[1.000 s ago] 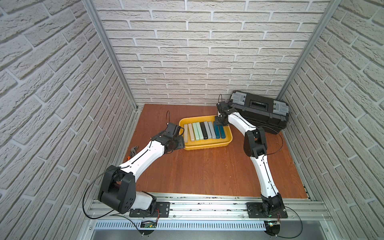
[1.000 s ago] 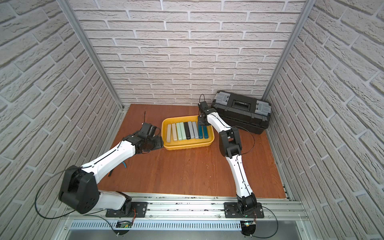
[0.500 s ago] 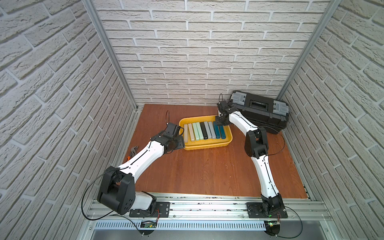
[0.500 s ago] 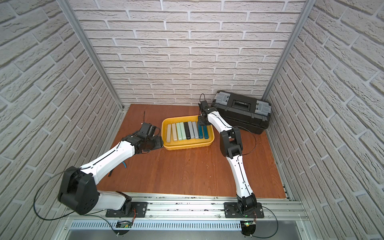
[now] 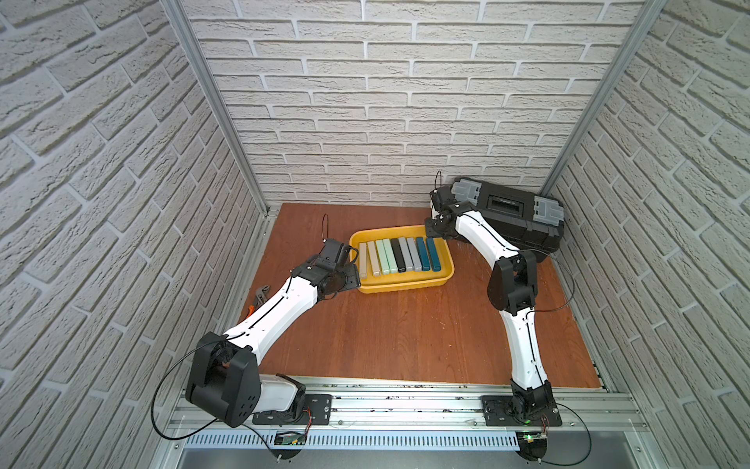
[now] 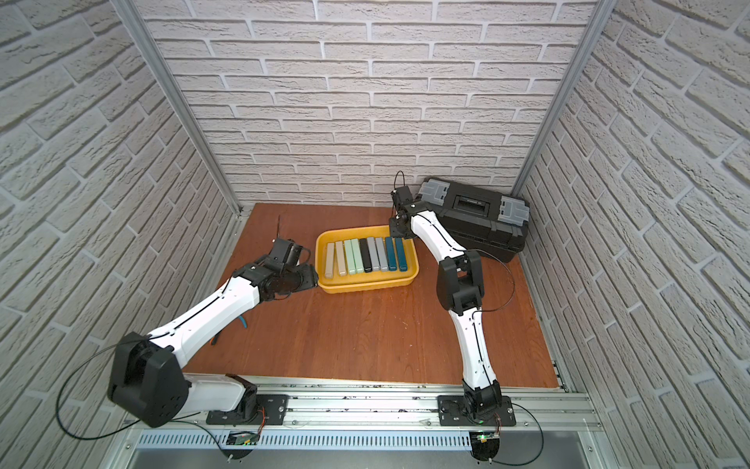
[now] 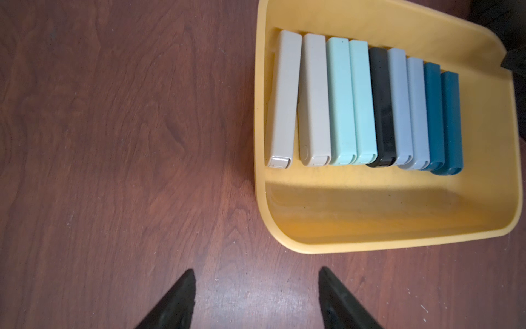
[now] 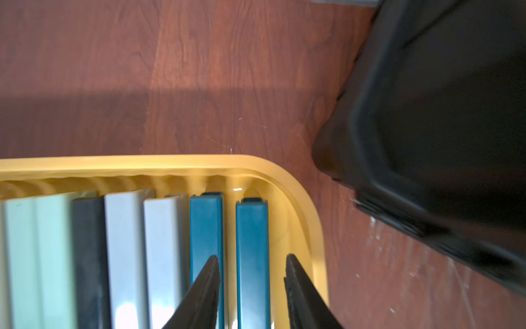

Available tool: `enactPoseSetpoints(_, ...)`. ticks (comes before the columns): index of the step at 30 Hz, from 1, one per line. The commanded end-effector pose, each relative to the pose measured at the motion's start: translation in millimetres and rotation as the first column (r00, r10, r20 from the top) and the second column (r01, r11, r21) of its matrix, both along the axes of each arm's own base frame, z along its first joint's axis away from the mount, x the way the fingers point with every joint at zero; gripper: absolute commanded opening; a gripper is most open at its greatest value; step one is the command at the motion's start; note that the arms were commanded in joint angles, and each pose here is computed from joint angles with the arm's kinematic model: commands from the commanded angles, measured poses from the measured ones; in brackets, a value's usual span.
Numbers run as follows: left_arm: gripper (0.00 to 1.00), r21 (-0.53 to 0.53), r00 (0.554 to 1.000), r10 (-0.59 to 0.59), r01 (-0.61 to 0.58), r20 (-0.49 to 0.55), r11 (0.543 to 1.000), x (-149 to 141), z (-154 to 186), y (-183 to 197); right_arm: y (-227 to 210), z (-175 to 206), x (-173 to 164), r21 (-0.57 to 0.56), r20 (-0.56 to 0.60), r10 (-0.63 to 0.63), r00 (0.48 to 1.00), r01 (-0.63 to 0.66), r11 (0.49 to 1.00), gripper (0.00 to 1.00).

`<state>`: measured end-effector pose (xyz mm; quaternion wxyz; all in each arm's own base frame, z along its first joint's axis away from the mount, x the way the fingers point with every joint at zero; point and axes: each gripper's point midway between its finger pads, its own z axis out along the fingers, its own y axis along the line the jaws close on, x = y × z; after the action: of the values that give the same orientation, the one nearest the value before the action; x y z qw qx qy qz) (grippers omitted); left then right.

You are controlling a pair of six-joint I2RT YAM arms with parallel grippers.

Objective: Put the pruning pliers into the storage box
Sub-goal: Adjust the pruning pliers in the storage box, then reset both arms

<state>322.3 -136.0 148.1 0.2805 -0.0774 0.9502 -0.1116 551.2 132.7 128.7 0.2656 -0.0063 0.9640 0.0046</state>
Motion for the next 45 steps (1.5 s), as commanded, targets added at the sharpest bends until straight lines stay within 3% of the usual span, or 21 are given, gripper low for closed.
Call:
enactPoseSetpoints(1,0.69,-0.006,0.998,-0.015,0.015,0.053,1.0,-1.1,19.5,0.3,-8.4,55.0,-17.7,0.016,0.096,-0.021,0.995,0.019,1.0,0.39)
enactPoseSetpoints(10,0.69,0.013,0.991,-0.049,0.048,0.121,0.999,0.7,44.2,5.0,-33.3,99.0,-98.3,0.029,0.241,-0.041,0.97,0.034,0.999,0.39)
enactPoseSetpoints(17,0.72,0.028,0.99,-0.006,0.003,0.138,1.0,15.3,42.0,38.0,-57.7,114.6,-168.4,-0.024,0.357,0.02,0.934,-0.012,1.0,0.45)
enactPoseSetpoints(21,0.74,0.064,0.983,-0.03,0.019,0.184,0.998,23.1,32.0,59.1,-93.5,114.6,-195.7,-0.023,0.44,-0.127,0.889,0.153,0.988,0.7)
enactPoseSetpoints(22,0.75,0.085,0.98,-0.026,0.009,0.197,0.996,23.3,30.4,66.6,-97.7,112.9,-199.1,-0.019,0.457,-0.145,0.878,0.173,0.985,0.8)
enactPoseSetpoints(23,0.76,0.114,0.976,-0.019,-0.006,0.217,0.993,22.7,30.4,75.7,-97.2,107.5,-202.5,-0.012,0.468,-0.14,0.872,0.164,0.986,0.99)
enactPoseSetpoints(25,0.84,0.167,0.964,-0.007,-0.038,0.265,0.985,21.0,32.5,93.3,-91.5,94.7,-205.5,-0.01,0.495,-0.091,0.864,0.11,0.994,1.0)
enactPoseSetpoints(26,0.98,0.192,0.952,-0.016,-0.045,0.307,0.98,21.0,36.5,100.9,-91.1,87.6,-206.8,-0.013,0.508,-0.08,0.858,0.1,0.995,1.0)
enactPoseSetpoints(31,0.98,0.292,0.923,0.003,-0.125,0.386,0.948,18.3,24.0,151.9,-106.7,73.4,-210.7,-0.074,0.505,-0.088,0.858,0.144,0.987,1.0)
enactPoseSetpoints(34,0.98,0.299,0.887,0.026,-0.183,0.461,0.936,20.3,9.9,172.0,-118.3,67.9,-206.3,-0.095,0.573,-0.092,0.814,0.178,0.979,1.0)
enactPoseSetpoints(38,0.98,0.266,0.828,0.007,-0.188,0.561,0.946,37.0,-3.9,170.2,-138.3,54.5,-203.2,-0.056,0.632,-0.161,0.758,0.252,0.966,1.0)
enactPoseSetpoints(42,0.98,0.311,0.855,-0.019,-0.168,0.518,0.936,57.7,-39.3,176.1,-149.4,32.9,-200.3,-0.074,0.651,-0.153,0.743,0.263,0.962,0.99)
enactPoseSetpoints(44,0.98,0.287,0.853,-0.009,-0.165,0.521,0.944,68.4,-42.1,177.7,-152.0,30.2,-199.9,-0.043,0.661,-0.17,0.731,0.263,0.964,0.99)
enactPoseSetpoints(45,0.98,0.276,0.831,-0.018,-0.164,0.556,0.947,74.9,-38.3,175.9,-153.9,28.6,-200.0,-0.032,0.668,-0.176,0.723,0.264,0.964,0.99)
